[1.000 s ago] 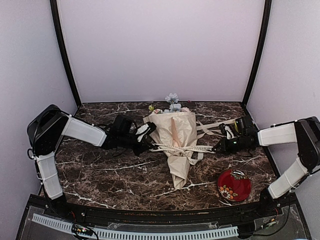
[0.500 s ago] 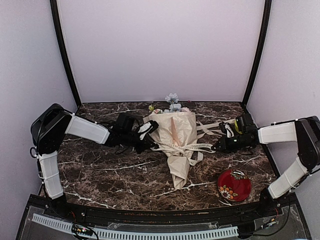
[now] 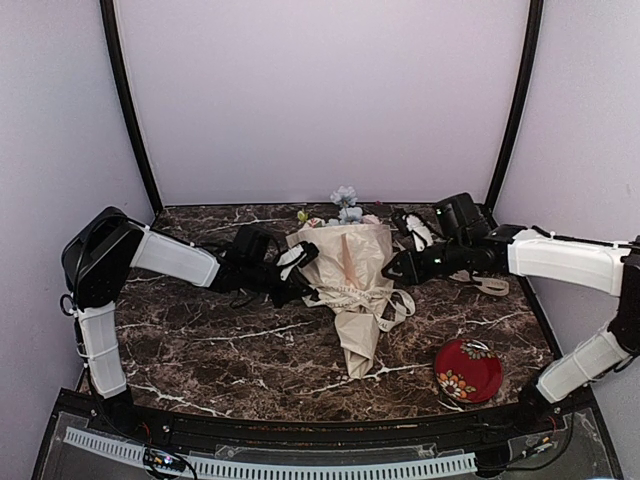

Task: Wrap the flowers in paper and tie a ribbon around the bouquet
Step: Tie the half-tied ribbon around the folded bouquet.

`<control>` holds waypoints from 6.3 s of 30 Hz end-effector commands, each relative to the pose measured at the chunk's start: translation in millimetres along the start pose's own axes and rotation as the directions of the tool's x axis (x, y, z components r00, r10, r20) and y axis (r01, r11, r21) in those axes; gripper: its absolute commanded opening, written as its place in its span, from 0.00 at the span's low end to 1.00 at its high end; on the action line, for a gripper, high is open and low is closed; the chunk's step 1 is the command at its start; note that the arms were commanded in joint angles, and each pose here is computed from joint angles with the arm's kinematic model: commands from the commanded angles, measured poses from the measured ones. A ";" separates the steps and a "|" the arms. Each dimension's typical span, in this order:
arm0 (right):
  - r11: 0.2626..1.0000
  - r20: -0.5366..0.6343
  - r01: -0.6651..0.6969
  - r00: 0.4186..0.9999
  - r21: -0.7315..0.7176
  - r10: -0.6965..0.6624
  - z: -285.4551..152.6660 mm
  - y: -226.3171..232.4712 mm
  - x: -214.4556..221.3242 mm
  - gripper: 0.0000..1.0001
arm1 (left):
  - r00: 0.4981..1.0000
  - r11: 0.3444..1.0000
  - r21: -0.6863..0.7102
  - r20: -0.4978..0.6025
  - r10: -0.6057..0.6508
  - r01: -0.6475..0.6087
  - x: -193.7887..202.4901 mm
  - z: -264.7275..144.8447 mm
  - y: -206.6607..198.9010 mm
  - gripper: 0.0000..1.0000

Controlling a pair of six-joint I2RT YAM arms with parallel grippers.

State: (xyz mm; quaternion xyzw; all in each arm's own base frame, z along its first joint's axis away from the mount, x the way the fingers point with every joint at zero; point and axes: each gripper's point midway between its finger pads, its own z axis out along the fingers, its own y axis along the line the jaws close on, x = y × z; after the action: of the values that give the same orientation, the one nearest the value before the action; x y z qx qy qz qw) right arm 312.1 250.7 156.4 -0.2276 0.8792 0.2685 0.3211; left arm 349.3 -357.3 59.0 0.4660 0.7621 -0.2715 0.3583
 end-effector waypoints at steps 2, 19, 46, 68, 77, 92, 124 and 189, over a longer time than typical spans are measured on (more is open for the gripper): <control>0.958 -0.061 0.230 0.968 -0.170 -0.243 23.0 73.1 23.4 0.31 | 1.000 0.999 0.023 0.015 0.022 -0.022 -10.9 -3.6 -6.7 0.00; 0.970 -0.162 0.244 0.956 -0.016 -0.243 68.1 63.6 35.8 0.40 | 1.000 0.999 0.039 0.010 0.016 -0.016 -9.5 -3.4 -11.1 0.00; 0.961 -0.072 0.241 0.965 -0.133 -0.252 28.1 85.1 16.1 0.00 | 1.000 0.999 0.042 0.007 0.025 -0.025 -9.2 -2.6 -12.7 0.00; 0.990 -0.116 0.131 0.984 -0.054 -0.136 34.2 47.5 16.7 0.21 | 0.999 0.997 0.064 0.026 0.048 -0.049 -19.2 0.2 -20.4 0.00; 0.944 0.057 0.327 0.944 -0.048 -0.324 7.5 93.3 -7.1 0.32 | 0.998 0.995 0.075 0.031 0.057 -0.059 -21.7 2.8 -24.7 0.00; 0.778 -0.096 0.565 0.821 0.274 -0.562 32.3 98.7 17.5 0.48 | 0.998 0.995 0.079 0.022 0.059 -0.061 -20.8 3.9 -25.1 0.00; 0.734 -0.127 0.591 0.800 0.334 -0.586 44.1 94.5 17.1 0.00 | 0.999 0.994 0.098 0.010 0.051 -0.052 -14.4 5.5 -28.7 0.00; 0.861 -0.089 0.082 0.985 -0.503 -0.146 -49.3 110.2 59.1 0.51 | 0.907 0.929 0.180 0.340 0.249 -0.323 -129.4 -59.7 -80.1 0.00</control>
State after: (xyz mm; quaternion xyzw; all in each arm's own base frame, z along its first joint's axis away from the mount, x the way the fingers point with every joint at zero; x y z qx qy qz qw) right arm 162.7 293.1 146.9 -0.4001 0.8052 0.4135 0.1437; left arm 304.2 -413.1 174.6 0.5630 0.6041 -0.3643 0.4307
